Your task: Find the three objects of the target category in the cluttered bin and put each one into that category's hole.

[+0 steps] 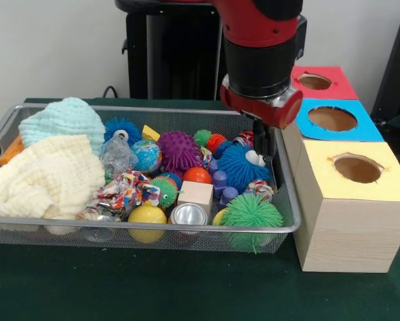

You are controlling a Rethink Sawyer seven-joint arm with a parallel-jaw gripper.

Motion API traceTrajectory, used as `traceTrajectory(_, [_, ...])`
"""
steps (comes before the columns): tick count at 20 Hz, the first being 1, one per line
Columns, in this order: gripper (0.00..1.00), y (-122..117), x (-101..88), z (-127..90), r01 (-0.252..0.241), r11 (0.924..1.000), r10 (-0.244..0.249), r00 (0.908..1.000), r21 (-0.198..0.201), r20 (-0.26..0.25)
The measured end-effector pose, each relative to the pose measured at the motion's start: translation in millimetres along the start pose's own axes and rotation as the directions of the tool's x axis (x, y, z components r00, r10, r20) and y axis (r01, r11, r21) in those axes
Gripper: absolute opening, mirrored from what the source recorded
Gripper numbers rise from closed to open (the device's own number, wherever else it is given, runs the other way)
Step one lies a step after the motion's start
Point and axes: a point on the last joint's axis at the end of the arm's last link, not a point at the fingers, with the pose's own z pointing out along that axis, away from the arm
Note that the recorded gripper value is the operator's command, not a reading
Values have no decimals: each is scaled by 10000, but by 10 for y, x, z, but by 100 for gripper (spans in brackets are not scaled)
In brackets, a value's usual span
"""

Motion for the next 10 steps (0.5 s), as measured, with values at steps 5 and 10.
traceTrajectory(5, [0,-247,-107,-33,-371,9993,371,9992,-2,141])
traceTrajectory(10, [0,-532,-256,-10,-722,9974,720,9964,32,456])
